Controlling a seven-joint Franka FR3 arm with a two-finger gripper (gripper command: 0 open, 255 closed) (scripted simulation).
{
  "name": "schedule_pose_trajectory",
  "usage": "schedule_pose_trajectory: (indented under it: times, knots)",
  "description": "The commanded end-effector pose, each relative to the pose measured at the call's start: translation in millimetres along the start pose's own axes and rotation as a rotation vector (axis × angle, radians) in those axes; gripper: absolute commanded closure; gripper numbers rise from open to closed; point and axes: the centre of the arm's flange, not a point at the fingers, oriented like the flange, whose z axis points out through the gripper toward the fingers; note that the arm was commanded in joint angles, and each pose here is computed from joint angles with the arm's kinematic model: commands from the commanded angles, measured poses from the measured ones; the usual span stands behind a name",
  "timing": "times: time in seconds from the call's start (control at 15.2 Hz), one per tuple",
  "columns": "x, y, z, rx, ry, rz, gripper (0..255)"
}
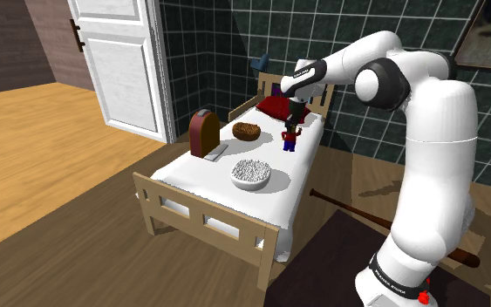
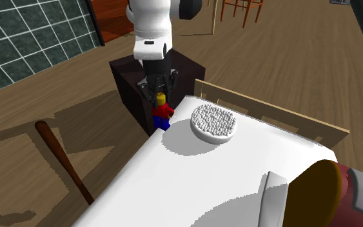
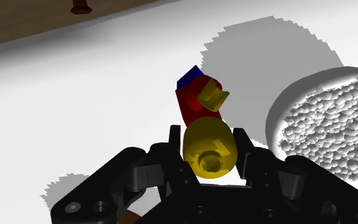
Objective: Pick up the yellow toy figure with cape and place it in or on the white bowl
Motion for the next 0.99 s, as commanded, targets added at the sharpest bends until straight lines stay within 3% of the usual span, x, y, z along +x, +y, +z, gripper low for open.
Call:
schedule_pose_trajectory:
  times: [0.0,0.26,0.92]
  knots:
    - [0,1,-11,0.0,0.0,0.0,255]
    - [2,2,-30,0.0,0.0,0.0,255]
    - [51,-116,-61,0.0,0.0,0.0,255]
